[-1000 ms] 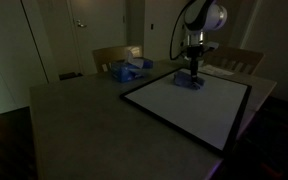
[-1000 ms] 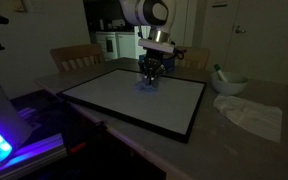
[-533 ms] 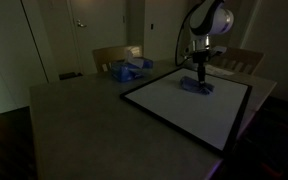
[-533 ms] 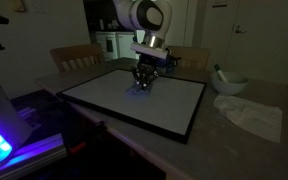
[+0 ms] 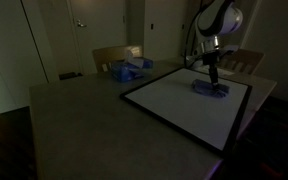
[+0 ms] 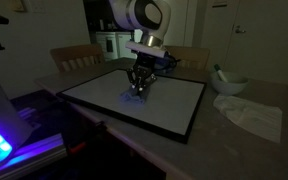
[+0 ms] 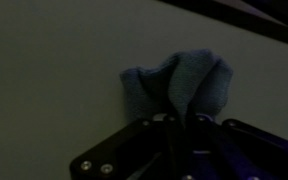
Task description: Use the cloth to wipe the whiteboard on the table
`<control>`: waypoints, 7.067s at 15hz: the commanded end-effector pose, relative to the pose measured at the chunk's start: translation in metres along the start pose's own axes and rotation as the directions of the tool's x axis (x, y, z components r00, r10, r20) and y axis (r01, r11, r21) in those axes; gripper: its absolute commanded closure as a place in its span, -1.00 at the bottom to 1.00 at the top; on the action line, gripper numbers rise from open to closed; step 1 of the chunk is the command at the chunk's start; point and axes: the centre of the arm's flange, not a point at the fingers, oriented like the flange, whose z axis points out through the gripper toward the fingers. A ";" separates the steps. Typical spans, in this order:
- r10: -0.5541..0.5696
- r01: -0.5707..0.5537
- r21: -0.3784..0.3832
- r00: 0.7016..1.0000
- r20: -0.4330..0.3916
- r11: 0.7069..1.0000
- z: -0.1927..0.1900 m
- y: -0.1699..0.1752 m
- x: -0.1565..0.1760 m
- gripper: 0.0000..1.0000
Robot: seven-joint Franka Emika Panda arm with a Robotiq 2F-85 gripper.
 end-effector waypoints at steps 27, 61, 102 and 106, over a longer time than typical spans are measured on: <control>-0.107 0.018 0.198 0.888 0.448 0.980 0.038 -0.062 -0.030 0.96; -0.144 0.143 0.014 0.988 0.052 0.990 0.011 -0.050 0.054 0.96; 0.165 -0.165 -0.127 0.986 -0.014 0.978 -0.030 -0.067 0.125 0.82; 0.167 -0.168 -0.128 0.986 -0.018 0.977 -0.032 -0.067 0.122 0.96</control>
